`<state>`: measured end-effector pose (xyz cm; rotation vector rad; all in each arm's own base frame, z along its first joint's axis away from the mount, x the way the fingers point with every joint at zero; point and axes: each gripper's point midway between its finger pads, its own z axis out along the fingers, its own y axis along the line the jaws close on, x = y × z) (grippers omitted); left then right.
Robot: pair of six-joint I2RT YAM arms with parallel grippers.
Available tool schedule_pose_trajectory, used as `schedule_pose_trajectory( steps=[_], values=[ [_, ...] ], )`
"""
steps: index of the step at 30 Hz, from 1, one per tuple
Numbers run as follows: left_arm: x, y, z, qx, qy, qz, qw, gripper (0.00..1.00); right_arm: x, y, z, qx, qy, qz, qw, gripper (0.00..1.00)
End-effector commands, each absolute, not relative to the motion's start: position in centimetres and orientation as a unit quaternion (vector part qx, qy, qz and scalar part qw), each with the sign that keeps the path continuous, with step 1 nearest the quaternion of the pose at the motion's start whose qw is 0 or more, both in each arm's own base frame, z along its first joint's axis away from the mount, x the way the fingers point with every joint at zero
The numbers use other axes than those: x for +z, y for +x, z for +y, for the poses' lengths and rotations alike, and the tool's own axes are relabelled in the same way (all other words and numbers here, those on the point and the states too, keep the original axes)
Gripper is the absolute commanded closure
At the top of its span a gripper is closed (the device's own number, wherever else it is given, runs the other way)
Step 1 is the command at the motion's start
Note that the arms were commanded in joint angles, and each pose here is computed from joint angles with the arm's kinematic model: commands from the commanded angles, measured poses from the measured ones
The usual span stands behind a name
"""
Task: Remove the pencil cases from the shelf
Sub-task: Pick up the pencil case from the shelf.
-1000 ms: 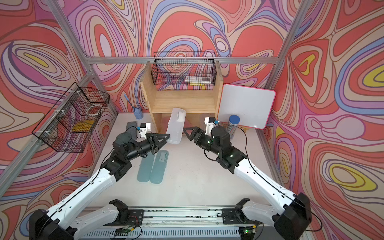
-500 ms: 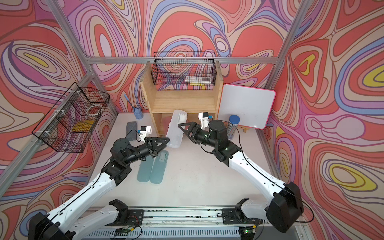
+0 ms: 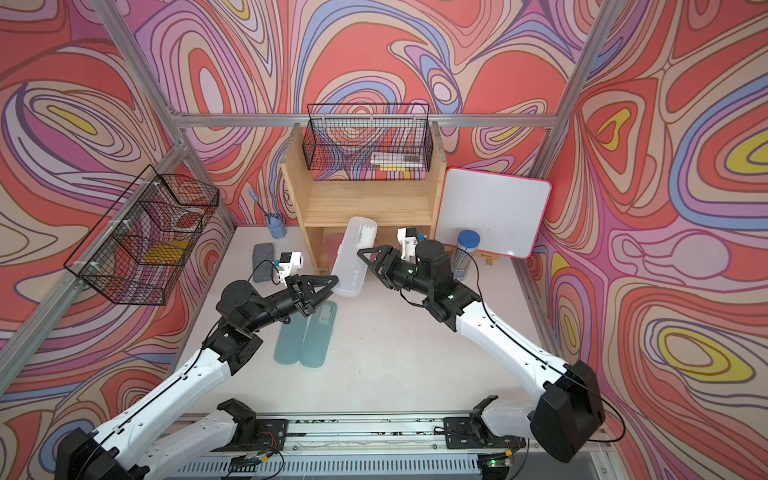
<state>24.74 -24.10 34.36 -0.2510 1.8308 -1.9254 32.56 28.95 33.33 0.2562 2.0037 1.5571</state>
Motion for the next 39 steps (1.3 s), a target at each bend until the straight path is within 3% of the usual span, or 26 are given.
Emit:
schedule_pose_trajectory(
  steps=[1,5,12,13,17,19,23,28,34,39],
  values=[
    [36.5,23.7,-24.1,-0.725,-0.053,0.64,0.249,1.0,35.4,32.5,29.5,0.613,0.074,0.725,0.306,0.41],
    [36.4,23.8,-24.3,-0.726,-0.051,0.64,0.244,1.0,36.4,32.5,30.4,0.642,0.06,0.705,0.296,0.57],
    [36.1,24.0,-24.3,-0.724,-0.056,0.643,0.243,0.97,36.7,32.6,30.6,0.657,0.06,0.693,0.291,0.72],
    [36.0,24.0,-24.4,-0.724,-0.057,0.644,0.242,0.91,36.7,32.5,30.6,0.658,0.06,0.692,0.29,0.75],
    [35.2,24.4,-24.3,-0.71,-0.071,0.658,0.24,0.47,36.5,32.4,30.6,0.658,0.057,0.693,0.291,0.79],
    [34.3,24.6,-24.1,-0.696,-0.084,0.672,0.239,0.31,36.2,32.3,30.6,0.653,0.055,0.697,0.29,0.8],
    [31.9,25.0,-23.1,-0.652,-0.121,0.71,0.238,0.11,34.8,32.2,30.2,0.627,0.053,0.719,0.295,0.8],
    [27.8,24.6,-19.9,-0.547,-0.187,0.777,0.25,0.03,31.0,31.6,29.6,0.567,0.04,0.771,0.287,0.79],
    [25.0,22.6,-14.7,-0.413,-0.25,0.83,0.279,0.01,25.6,30.4,29.5,0.52,0.038,0.809,0.271,0.79],
    [24.8,21.7,-12.4,-0.378,-0.273,0.83,0.305,0.01,21.5,29.1,30.7,0.497,0.038,0.827,0.26,0.79]
  ],
)
